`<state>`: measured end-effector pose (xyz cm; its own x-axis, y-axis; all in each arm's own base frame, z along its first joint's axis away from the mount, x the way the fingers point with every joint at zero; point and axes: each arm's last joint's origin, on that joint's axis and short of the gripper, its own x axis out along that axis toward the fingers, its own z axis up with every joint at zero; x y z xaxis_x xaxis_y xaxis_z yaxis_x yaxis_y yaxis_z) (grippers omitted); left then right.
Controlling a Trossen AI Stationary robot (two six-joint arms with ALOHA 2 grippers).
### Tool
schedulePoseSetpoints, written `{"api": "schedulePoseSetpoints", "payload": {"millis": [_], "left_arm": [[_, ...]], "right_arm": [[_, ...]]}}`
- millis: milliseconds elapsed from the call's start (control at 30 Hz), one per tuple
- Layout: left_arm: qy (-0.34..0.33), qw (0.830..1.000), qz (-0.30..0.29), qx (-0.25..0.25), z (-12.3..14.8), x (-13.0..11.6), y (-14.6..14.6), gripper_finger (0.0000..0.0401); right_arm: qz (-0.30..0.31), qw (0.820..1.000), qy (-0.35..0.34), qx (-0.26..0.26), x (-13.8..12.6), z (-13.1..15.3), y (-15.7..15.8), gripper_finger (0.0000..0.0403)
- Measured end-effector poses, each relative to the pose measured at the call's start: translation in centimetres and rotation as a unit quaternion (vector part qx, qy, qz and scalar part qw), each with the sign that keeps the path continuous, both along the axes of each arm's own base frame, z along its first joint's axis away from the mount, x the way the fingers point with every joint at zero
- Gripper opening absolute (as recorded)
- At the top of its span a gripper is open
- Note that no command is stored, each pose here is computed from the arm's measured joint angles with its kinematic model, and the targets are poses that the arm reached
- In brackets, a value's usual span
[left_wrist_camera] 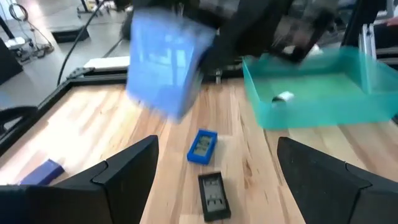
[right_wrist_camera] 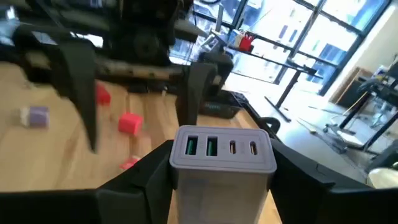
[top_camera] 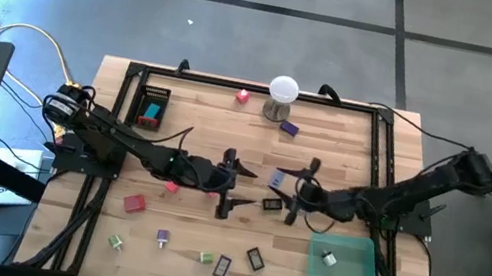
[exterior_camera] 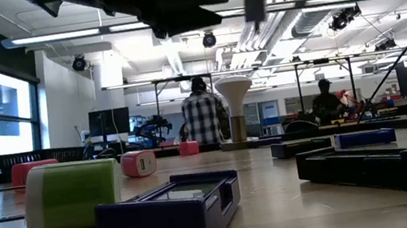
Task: Pick & Place Office items
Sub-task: Put the purple charger adapter into the green bin
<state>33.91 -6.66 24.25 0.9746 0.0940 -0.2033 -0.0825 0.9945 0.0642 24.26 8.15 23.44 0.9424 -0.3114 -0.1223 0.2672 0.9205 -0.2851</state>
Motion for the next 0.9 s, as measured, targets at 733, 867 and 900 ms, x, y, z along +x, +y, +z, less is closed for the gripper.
{"api": "schedulePoseSetpoints", "payload": {"millis": [733, 867, 900], "left_arm": [[0.045, 0.999, 0.006, -0.013, -0.9, -0.3, -0.2, 0.0319], [0.048, 0.999, 0.001, -0.013, -0.9, -0.4, -0.5, 0.0319], [0.049, 0.999, -0.001, -0.012, -1.0, -0.4, -0.6, 0.0319]], "right_arm": [[0.183, 0.9, 0.067, 0.389, -8.9, 2.4, 4.6, 0.0199], [0.139, 0.876, 0.139, 0.441, -9.9, 0.9, 4.9, 0.0199], [0.122, 0.868, 0.154, 0.457, -10.2, 0.5, 4.9, 0.0199]]}}
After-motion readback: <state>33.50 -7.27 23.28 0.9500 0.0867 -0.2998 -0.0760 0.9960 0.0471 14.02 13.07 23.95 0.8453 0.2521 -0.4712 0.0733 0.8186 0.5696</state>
